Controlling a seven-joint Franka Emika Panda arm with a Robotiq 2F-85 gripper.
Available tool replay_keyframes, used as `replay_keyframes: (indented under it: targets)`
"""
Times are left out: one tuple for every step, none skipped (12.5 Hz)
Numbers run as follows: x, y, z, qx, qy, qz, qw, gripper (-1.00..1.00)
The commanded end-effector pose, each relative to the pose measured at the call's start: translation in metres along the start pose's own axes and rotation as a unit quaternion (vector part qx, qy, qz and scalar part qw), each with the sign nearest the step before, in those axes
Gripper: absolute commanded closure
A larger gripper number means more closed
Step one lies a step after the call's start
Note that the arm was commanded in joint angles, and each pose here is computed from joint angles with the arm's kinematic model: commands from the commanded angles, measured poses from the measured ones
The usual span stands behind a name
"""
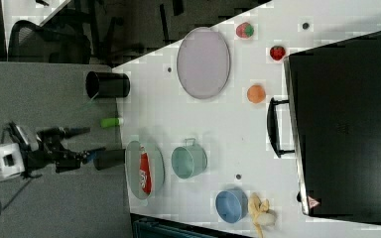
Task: Pick Ketchup from the table and place it in strainer.
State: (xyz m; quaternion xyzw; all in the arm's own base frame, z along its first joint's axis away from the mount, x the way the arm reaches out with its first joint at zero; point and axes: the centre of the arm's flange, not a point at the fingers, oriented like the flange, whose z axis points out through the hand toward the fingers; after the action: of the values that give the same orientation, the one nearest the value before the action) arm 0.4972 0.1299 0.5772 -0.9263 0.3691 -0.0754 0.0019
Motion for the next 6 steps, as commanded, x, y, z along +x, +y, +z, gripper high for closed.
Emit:
replay_keyframes:
  targets:
    - [0.064,0.063,0.030,-0.036,-0.033,0.060,0.997,-1.00]
    - [0.075,0.077,0.023,-0.032,-0.030,0.076,0.996,-1.00]
    - [0.080,0.089,0.019,-0.037,-0.034,0.088,0.995,-1.00]
    - [0.081,0.098,0.018,-0.046,-0.043,0.095,0.993,-1.00]
    - [0.080,0.105,0.016,-0.057,-0.054,0.099,0.992,-1.00]
    - [0.078,0.106,0.013,-0.055,-0.055,0.100,0.992,-1.00]
